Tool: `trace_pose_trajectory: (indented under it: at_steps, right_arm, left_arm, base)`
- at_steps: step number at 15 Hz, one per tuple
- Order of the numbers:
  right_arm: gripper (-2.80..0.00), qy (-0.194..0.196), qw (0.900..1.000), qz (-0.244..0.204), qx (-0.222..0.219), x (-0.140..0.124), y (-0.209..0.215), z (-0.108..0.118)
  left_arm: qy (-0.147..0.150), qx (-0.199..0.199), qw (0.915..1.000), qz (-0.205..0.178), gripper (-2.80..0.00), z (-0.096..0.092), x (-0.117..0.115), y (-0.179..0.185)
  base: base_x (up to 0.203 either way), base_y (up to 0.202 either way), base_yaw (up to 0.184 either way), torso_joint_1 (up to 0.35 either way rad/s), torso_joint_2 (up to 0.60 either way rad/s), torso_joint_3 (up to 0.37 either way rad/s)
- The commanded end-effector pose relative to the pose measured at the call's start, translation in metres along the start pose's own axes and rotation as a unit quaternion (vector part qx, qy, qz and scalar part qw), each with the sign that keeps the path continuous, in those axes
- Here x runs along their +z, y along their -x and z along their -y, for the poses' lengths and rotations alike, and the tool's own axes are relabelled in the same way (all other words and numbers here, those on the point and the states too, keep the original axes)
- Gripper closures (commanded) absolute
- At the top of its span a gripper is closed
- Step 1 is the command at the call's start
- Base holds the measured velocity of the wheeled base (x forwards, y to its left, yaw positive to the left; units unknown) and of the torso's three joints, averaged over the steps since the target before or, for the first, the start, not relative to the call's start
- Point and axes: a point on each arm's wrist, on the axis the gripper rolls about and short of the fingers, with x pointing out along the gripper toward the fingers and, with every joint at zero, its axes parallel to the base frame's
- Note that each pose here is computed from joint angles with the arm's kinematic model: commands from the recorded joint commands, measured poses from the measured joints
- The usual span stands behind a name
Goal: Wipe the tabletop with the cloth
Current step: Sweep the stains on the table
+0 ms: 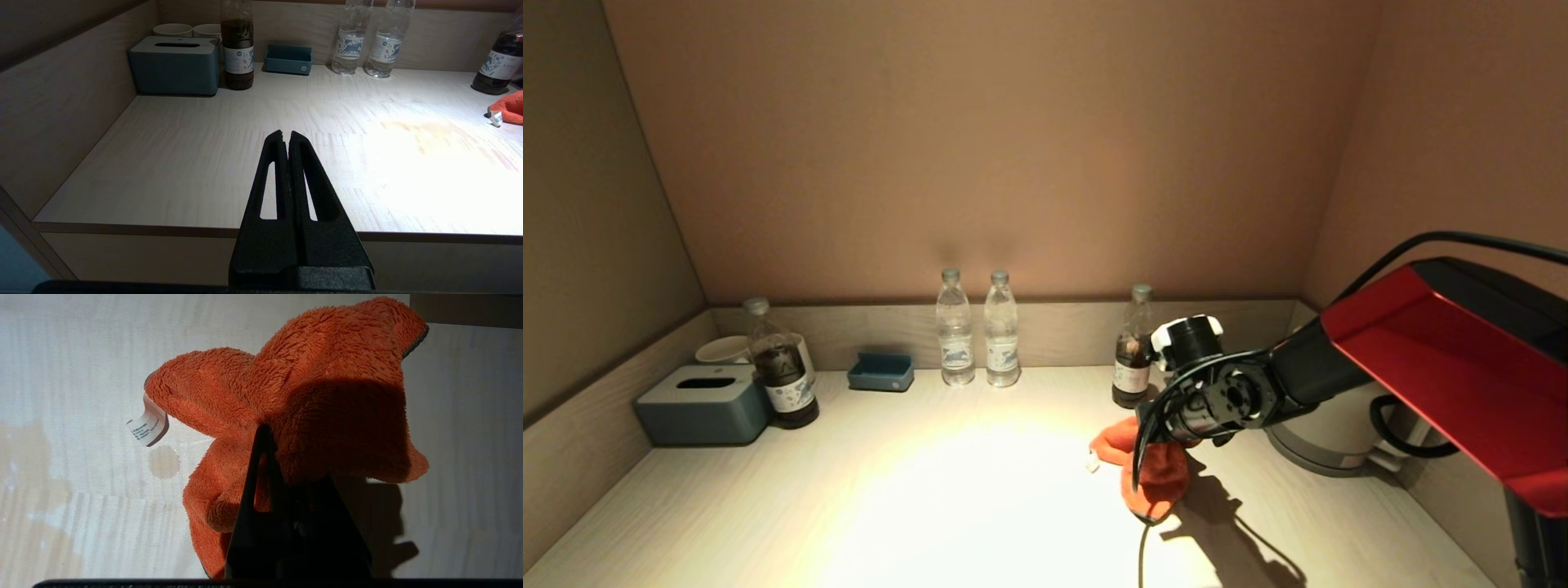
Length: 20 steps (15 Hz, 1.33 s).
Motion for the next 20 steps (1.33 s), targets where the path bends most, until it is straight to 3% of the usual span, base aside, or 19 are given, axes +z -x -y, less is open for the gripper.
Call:
trace_pose_trajectory:
  at_steps: [1,20]
  right_arm:
    - [0.0,-0.003,1.0,-0.008,-0.004,-0.003,-0.008,0.003]
    - [0.0,0.005,0.999,-0.038,-0.003,-0.016,-0.035,-0.005]
  left_arm:
    - [0.001,0.0,1.0,0.0,0.0,0.0,0.0,0.0]
    - [0.001,0.0,1.0,0.0,0.0,0.0,0.0,0.0]
  base:
    - [0.0,0.0,0.0,0.0,0.0,0.0]
    - [0.0,0.0,0.0,0.0,0.0,0.0]
